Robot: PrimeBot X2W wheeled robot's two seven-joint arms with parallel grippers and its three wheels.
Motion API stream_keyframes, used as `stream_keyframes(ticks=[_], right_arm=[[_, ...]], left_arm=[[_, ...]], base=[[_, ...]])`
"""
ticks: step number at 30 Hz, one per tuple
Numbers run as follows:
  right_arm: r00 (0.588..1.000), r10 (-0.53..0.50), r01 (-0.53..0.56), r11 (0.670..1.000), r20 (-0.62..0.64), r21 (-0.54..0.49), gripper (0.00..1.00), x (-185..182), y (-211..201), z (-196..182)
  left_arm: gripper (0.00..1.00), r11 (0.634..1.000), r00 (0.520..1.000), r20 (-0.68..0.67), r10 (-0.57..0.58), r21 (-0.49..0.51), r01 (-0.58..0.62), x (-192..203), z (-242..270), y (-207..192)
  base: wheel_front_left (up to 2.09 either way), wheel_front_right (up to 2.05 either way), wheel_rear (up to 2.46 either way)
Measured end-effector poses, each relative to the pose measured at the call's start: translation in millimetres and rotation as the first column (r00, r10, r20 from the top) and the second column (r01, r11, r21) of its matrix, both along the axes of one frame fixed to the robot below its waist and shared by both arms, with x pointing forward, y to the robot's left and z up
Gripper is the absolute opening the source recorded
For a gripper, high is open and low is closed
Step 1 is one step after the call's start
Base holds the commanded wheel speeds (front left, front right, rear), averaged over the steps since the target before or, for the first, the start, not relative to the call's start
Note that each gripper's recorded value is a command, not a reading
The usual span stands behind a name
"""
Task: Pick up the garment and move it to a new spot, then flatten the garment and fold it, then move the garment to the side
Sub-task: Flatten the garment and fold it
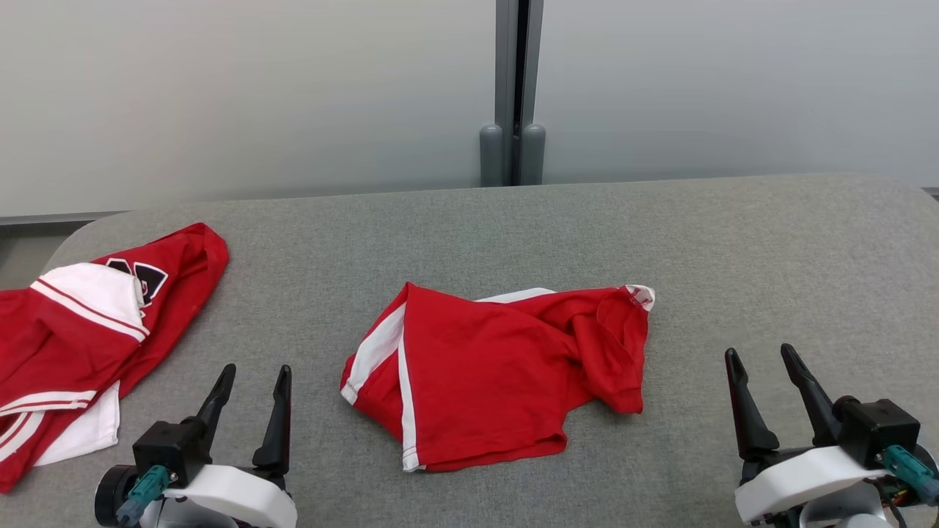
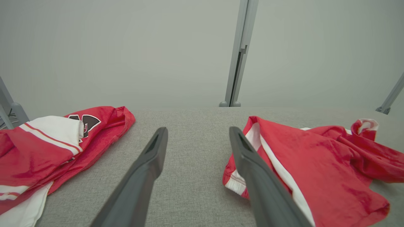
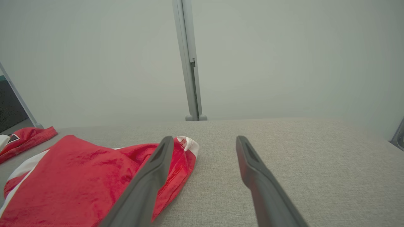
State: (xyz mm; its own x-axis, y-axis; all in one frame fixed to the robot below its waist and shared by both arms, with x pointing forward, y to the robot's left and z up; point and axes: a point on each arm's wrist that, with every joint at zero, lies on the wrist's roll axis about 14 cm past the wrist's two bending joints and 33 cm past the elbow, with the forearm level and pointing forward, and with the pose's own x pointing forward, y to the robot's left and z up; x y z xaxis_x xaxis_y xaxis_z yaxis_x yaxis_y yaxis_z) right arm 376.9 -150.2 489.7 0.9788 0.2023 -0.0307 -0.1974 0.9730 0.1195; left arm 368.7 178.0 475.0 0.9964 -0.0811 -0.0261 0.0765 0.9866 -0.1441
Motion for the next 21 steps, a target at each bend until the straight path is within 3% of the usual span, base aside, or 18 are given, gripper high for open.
stream_keyframes(ticks=[5,10,16,21], right_arm=[[0.998,0.066,-0.066,0.998,-0.025,-0.023,1.00,1,19,-6],[0.966,0.242,-0.246,0.968,-0.094,-0.040,1.00,1,76,-24],[0.860,0.453,-0.477,0.877,-0.236,-0.053,1.00,-13,139,-67],[0.757,0.545,-0.603,0.795,-0.359,-0.065,1.00,-26,165,-108]], left_arm=[[1.00,1.000,1.000,-0.004,-0.006,0.002,0.006,2,-1,-2],[1.00,1.000,1.000,0.021,-0.015,0.006,0.015,19,7,-5],[1.00,1.000,0.999,0.039,0.000,0.001,0.000,32,13,-3],[1.00,0.999,0.999,0.031,0.033,0.007,-0.033,37,10,8]], base=[[0.00,0.00,0.00],[0.00,0.00,0.00],[0.00,0.00,0.00],[0.00,0.00,0.00]])
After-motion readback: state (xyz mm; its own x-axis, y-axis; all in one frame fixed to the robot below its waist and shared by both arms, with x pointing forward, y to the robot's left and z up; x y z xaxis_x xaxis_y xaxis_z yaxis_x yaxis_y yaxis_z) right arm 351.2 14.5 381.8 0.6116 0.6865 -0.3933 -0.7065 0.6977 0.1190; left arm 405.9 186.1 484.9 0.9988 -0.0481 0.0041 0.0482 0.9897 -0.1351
